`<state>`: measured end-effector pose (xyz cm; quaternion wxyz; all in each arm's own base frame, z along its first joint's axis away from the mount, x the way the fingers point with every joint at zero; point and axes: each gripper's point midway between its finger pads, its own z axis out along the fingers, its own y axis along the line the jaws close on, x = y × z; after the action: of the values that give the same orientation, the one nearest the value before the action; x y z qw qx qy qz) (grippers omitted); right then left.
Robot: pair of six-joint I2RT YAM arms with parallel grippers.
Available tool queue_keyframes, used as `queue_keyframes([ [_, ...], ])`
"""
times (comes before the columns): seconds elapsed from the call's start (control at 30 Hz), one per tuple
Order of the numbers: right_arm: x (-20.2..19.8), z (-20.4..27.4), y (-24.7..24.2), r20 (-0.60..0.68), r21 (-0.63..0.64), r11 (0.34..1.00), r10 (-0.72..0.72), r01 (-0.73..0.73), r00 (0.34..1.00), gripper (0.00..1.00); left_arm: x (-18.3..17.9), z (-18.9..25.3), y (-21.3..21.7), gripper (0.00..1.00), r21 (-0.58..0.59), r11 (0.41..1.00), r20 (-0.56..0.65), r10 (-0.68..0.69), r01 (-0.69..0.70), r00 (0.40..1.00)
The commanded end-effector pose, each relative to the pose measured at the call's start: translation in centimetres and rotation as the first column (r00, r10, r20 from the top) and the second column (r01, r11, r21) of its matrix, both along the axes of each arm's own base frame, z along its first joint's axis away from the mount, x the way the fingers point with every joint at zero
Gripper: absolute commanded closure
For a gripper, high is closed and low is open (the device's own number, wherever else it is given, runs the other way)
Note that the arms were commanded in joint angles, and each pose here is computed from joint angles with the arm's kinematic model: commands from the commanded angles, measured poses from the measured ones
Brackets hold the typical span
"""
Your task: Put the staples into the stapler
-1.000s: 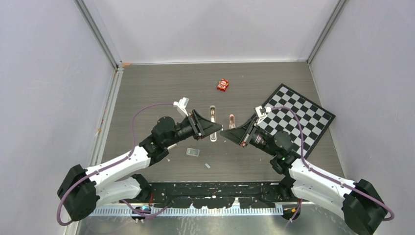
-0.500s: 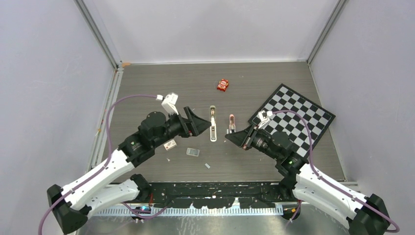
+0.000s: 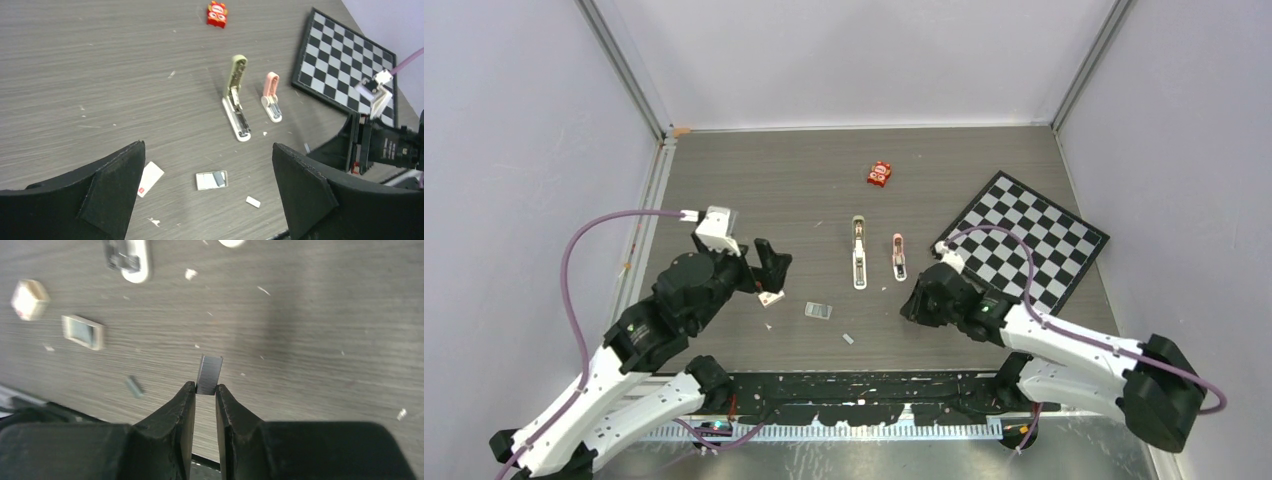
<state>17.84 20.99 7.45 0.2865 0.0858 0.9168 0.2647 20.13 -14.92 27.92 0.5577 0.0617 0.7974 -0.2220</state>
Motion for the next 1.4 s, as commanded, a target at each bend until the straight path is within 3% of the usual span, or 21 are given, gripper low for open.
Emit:
queue_keyframes([
  [0.0,0.4,-0.5,-1.0,-0.009,-0.168,0.983,-0.076,0.073,0.997,0.74,0.2,0.0,3.5,0.0,0.106,0.989,0.072,0.096,-0.104,0.993],
  [0.2,-0.1,-2.5,-0.4,-0.078,-0.37,0.928,-0.063,0.03,0.995,0.74,0.4,-0.2,3.9,0.0,0.134,0.985,0.086,0.101,-0.112,0.991],
  [0.63,-1.2,-4.6,2.3,-0.157,-0.444,0.895,-0.029,-0.044,0.987,0.73,0.3,-0.2,4.1,0.0,0.154,0.982,0.096,0.098,-0.112,0.991],
  [0.87,-1.2,-3.0,2.6,-0.149,-0.451,0.887,0.036,-0.1,0.988,0.55,-0.2,0.3,4.9,0.0,0.162,0.98,0.115,0.096,-0.114,0.989],
  [1.13,-0.3,-1.2,1.1,-0.121,-0.504,0.858,0.045,-0.101,0.992,0.48,-0.9,0.1,5.9,0.0,0.177,0.977,0.122,0.099,-0.12,0.988],
  [1.27,-0.4,-1.1,1.6,-0.135,-0.488,0.847,0.168,-0.213,0.976,0.39,-1.1,0.2,5.5,0.0,0.191,0.978,0.128,0.061,-0.085,0.99],
  [1.37,0.0,-0.1,1.4,-0.146,-0.5,0.802,0.295,-0.328,0.944,0.34,-1.1,-0.2,5.2,0.0,0.211,0.976,0.121,0.036,-0.061,0.992],
])
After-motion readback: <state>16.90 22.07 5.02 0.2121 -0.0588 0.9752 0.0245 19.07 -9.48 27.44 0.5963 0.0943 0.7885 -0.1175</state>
